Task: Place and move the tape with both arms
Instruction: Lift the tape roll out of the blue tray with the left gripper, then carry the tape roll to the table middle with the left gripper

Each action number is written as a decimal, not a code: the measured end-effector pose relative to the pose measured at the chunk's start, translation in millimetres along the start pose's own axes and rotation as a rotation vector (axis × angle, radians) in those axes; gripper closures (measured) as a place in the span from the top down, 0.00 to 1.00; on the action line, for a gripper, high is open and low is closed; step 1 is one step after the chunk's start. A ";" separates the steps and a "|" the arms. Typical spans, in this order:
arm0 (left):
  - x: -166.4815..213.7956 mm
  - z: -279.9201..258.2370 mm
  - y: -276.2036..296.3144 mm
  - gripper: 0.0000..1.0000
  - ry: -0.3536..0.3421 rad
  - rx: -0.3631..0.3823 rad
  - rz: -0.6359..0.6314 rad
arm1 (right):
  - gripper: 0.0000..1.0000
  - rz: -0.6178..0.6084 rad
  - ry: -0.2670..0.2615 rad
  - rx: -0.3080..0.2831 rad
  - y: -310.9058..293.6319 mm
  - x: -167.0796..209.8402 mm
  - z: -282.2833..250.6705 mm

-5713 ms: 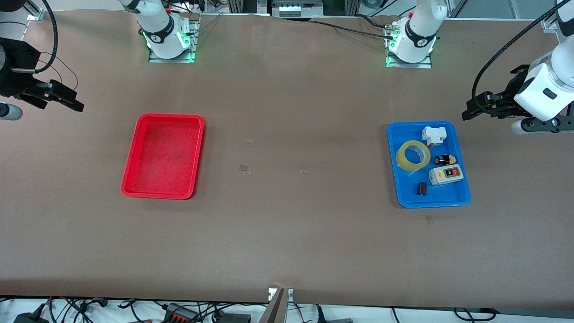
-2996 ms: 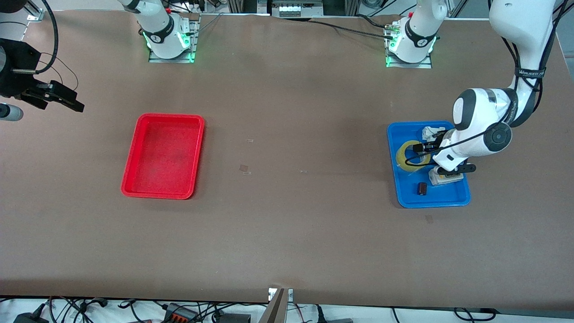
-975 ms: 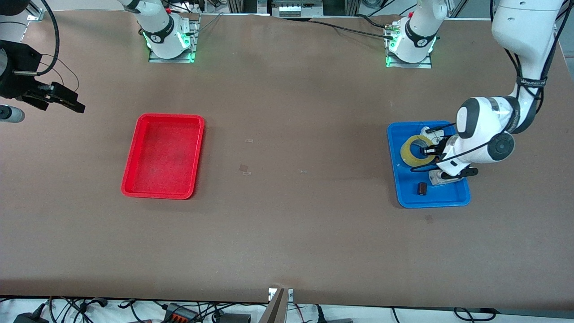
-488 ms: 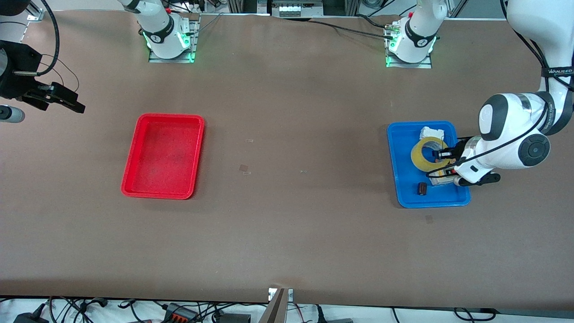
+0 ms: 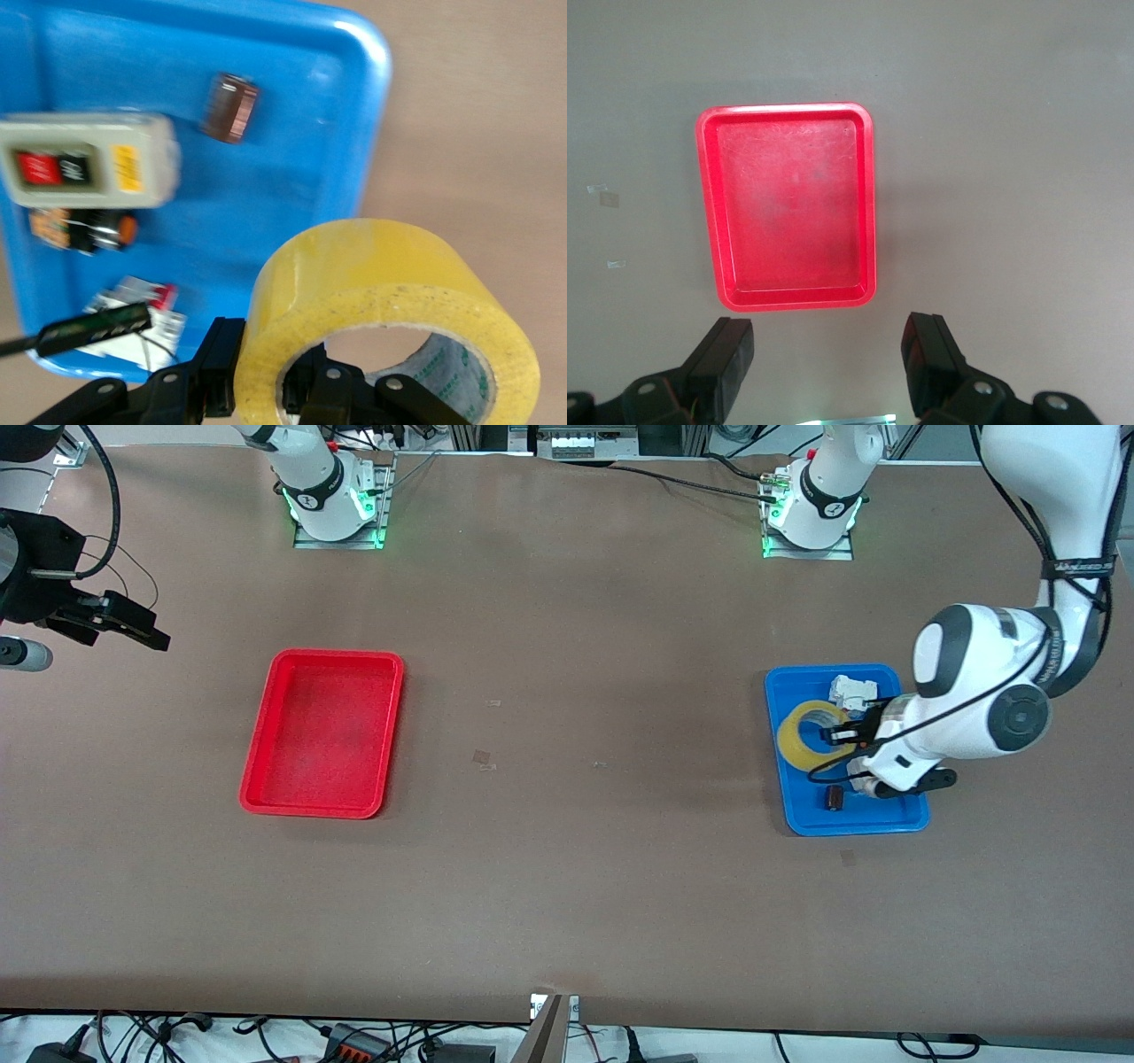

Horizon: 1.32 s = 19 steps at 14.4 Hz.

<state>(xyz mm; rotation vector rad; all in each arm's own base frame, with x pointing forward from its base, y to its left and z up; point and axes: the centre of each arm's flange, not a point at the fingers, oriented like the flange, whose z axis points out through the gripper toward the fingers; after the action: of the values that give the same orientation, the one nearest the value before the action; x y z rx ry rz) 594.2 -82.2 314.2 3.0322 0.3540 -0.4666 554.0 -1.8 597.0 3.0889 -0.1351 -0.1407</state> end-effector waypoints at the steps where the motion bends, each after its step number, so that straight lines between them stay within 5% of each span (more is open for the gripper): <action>1: -6.6 0.1 18.3 0.24 0.001 0.000 -0.014 | 0.99 0.000 0.001 0.000 0.0 0.1 -0.1; 15: -98.5 94.6 275.9 0.24 -0.029 0.081 -0.140 | 0.99 0.001 -0.001 0.000 0.1 4.7 4.3; 19: -120.6 118.3 337.8 0.24 0.024 0.012 -0.186 | 0.99 0.000 -0.001 0.000 -0.3 5.0 4.7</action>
<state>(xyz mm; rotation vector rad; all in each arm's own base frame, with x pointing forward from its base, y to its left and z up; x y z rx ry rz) 526.6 -447.1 243.9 3.0329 0.6411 -0.4439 558.5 -2.1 591.9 3.0887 -0.1355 -0.1424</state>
